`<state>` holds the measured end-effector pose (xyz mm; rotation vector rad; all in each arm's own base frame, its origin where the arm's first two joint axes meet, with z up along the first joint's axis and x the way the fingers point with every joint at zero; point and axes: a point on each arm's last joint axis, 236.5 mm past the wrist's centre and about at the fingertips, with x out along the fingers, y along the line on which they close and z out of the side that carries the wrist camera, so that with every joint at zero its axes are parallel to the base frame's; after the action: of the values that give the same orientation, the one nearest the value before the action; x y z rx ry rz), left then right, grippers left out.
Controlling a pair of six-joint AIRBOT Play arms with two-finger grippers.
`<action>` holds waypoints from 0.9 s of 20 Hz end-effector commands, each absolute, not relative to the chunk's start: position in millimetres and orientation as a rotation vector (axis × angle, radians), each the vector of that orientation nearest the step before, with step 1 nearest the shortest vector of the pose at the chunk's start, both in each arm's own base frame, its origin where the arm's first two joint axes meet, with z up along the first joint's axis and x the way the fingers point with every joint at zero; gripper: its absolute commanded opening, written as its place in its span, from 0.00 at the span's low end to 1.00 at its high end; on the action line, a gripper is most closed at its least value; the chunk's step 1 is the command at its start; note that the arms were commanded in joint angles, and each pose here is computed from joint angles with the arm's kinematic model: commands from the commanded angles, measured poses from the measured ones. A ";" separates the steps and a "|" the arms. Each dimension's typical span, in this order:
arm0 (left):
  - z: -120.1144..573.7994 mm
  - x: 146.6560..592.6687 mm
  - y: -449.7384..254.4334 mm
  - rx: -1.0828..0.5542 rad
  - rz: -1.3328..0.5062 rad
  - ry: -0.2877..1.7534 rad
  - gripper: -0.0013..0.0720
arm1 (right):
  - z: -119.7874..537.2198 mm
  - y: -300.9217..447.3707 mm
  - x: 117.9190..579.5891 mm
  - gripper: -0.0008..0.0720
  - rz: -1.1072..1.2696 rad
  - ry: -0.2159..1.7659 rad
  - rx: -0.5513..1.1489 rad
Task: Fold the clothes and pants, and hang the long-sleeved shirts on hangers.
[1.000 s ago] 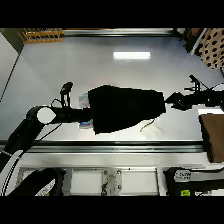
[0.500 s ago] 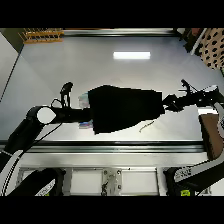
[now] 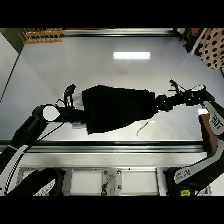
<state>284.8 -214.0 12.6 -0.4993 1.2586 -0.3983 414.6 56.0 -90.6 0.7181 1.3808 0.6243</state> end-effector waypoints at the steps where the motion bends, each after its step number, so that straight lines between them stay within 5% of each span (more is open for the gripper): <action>1: 10.7 284.9 -215.0 -0.502 -0.397 1.264 0.15 | -79.5 79.9 420.3 0.99 0.676 1.356 0.758; 7: 10.6 284.7 -215.0 -0.501 -0.398 1.265 0.15 | -79.7 104.3 415.2 0.98 0.723 1.381 0.719; 8: 10.6 284.7 -215.0 -0.502 -0.397 1.265 0.15 | -79.6 106.1 414.6 0.83 0.728 1.382 0.714; 9: 10.6 284.7 -215.0 -0.501 -0.398 1.265 0.15 | -79.6 106.4 414.6 0.45 0.728 1.383 0.714; 10: 10.6 284.8 -215.0 -0.501 -0.397 1.265 0.15 | -79.6 105.5 414.7 0.20 0.726 1.382 0.716; 12: 10.7 284.9 -215.0 -0.502 -0.397 1.264 0.15 | -79.3 99.7 414.6 0.06 0.703 1.390 0.723; 13: 10.7 285.0 -215.0 -0.502 -0.397 1.264 0.14 | -80.2 93.2 411.9 0.06 0.676 1.409 0.717; 14: 10.8 285.0 -215.4 -0.498 -0.400 1.262 0.03 | -80.7 84.0 405.8 0.06 0.646 1.441 0.699; 18: 12.0 293.0 -231.5 -0.473 -0.429 1.225 0.03 | -65.0 39.1 369.6 0.06 0.503 1.582 0.581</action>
<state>287.6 -222.4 11.7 -0.4913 1.2453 -0.4121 394.5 69.8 -71.2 0.6550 1.4758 0.6160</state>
